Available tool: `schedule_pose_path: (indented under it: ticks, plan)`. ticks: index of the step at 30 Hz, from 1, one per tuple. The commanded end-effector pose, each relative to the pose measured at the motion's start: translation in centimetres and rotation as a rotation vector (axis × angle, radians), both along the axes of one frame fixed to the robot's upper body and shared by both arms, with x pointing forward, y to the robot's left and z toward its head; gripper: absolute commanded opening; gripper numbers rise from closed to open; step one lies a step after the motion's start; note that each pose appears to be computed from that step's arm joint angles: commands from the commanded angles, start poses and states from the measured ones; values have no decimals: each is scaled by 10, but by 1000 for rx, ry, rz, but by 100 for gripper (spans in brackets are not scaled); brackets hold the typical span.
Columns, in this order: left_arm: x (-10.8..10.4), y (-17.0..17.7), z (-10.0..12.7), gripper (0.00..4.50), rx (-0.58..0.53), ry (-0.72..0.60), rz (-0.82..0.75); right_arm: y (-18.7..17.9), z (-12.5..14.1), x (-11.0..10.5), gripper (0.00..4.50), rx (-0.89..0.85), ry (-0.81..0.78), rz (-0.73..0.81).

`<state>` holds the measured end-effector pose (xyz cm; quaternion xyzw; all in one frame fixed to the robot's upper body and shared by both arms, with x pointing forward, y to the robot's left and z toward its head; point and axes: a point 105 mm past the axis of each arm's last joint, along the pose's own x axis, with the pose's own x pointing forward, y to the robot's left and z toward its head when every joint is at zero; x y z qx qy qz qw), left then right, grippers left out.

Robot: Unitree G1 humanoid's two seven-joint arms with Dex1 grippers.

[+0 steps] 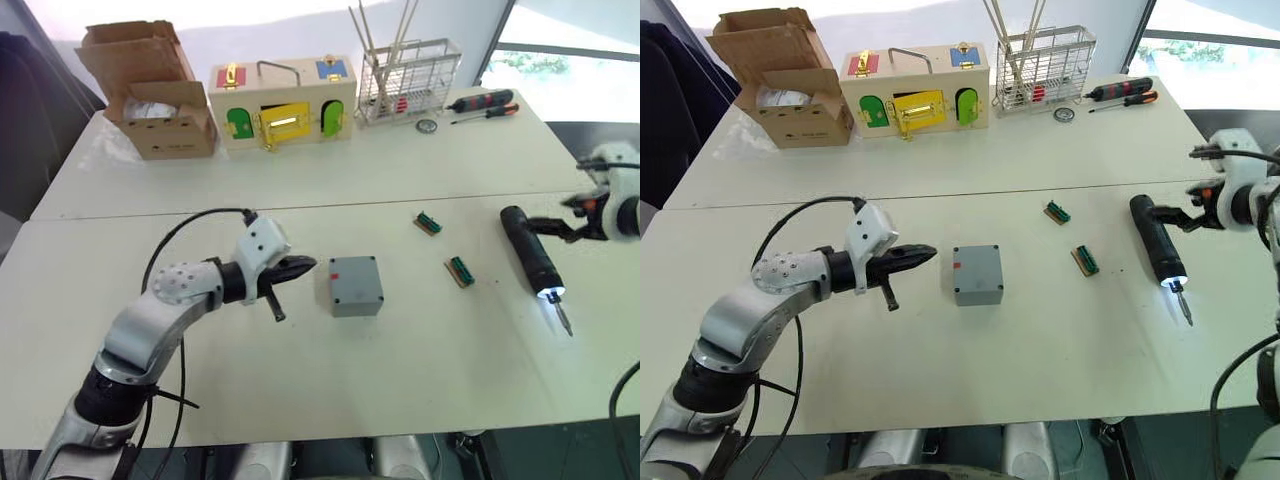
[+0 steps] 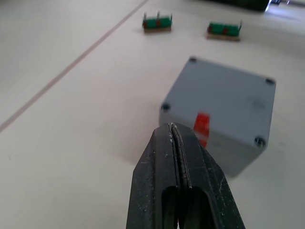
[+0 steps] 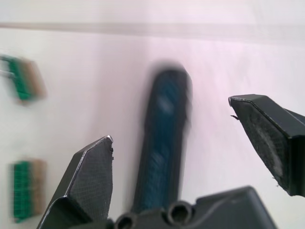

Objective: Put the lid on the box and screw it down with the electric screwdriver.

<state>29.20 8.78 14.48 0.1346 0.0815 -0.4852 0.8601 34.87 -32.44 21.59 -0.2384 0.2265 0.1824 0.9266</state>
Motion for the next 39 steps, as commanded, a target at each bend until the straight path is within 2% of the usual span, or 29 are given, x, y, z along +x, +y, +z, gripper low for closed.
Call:
schedule_pose_path:
  ticks: [1, 4, 7, 16, 18, 22, 25, 29, 36, 39]
  plan:
    - [0, 1, 7, 0, 9, -29, -22, 80, -2, -30, 449, 102, -20, 367]
    - [-3, -4, 0, 0, 36, -1, -60, 127, -38, -64, 449, 152, 104, 545]
    - [-5, -10, -10, 0, 55, 32, -99, 153, -66, -84, 449, 195, 186, 608]
    - [4, -26, -24, 0, 103, 33, -138, 178, -102, -92, 449, 308, 220, 576]
    - [11, -32, -28, 0, 115, 26, -149, 190, -105, -93, 449, 335, 219, 590]
    - [19, -51, -22, 0, 40, -1, -190, 198, -110, -92, 449, 354, 226, 590]
    - [21, -62, -27, 0, 65, -20, -256, 207, -110, -99, 449, 366, 245, 621]
    - [30, -68, -31, 0, 102, -52, -266, 216, -106, -104, 449, 381, 248, 640]
    - [39, -54, -42, 0, 190, -67, -223, 217, -99, -112, 449, 374, 238, 633]
    - [42, -28, -41, 0, 224, -74, -148, 191, -89, -105, 449, 270, 189, 588]
